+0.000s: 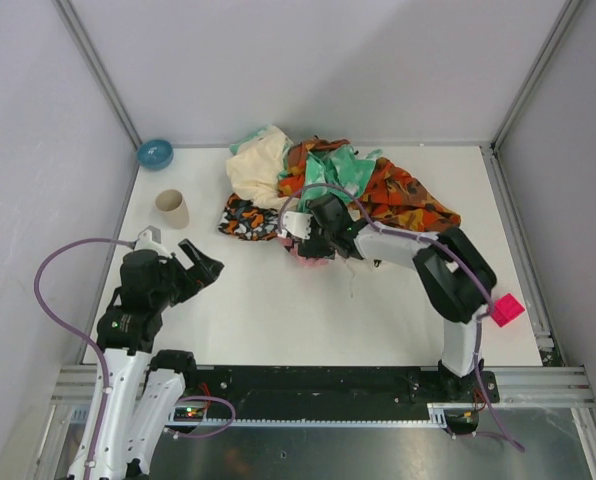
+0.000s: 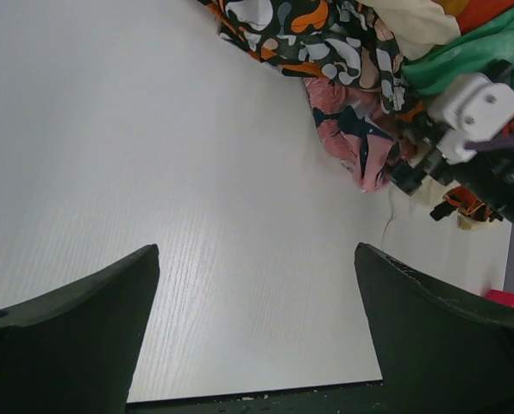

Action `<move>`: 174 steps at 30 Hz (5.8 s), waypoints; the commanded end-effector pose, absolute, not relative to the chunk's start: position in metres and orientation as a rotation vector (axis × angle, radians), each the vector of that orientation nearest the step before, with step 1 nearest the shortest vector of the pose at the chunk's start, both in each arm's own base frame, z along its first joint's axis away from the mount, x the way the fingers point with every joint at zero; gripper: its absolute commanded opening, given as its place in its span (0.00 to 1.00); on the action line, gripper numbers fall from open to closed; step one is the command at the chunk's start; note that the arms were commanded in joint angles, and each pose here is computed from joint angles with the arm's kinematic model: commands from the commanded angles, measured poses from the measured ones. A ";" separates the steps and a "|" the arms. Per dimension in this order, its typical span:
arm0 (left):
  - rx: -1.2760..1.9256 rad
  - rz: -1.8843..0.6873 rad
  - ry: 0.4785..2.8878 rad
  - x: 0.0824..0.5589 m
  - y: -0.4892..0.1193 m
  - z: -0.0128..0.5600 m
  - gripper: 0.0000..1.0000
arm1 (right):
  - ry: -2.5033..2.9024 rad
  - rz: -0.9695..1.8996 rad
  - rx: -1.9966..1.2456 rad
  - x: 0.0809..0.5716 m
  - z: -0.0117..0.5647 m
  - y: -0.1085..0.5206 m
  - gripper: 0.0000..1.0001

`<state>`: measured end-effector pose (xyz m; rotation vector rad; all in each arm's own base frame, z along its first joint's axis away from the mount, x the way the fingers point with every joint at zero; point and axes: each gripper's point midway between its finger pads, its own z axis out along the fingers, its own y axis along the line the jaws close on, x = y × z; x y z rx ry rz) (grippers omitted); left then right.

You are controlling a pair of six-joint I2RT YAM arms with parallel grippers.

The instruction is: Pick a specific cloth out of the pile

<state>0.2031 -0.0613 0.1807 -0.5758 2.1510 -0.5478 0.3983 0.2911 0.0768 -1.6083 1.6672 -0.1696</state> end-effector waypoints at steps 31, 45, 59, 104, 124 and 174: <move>-0.625 -0.540 2.140 0.207 -0.055 0.180 1.00 | 1.169 -0.504 -0.441 0.474 0.453 0.258 0.00; -0.601 -0.658 2.141 0.218 -0.072 0.189 1.00 | 1.469 -0.018 -0.012 0.497 0.477 0.116 0.00; -0.546 -0.778 2.088 0.236 -0.093 0.209 0.99 | 2.209 0.661 0.555 0.549 0.174 0.006 0.00; 0.274 -0.864 2.251 0.482 -0.332 0.123 1.00 | 2.193 0.475 0.137 0.352 0.201 0.067 0.99; 0.308 -1.004 2.072 0.513 -0.360 0.139 0.16 | 2.103 0.400 0.086 0.336 0.221 0.071 0.99; -0.159 -0.580 1.939 0.261 -0.145 0.247 0.01 | 2.094 0.434 0.172 0.248 0.219 0.079 0.99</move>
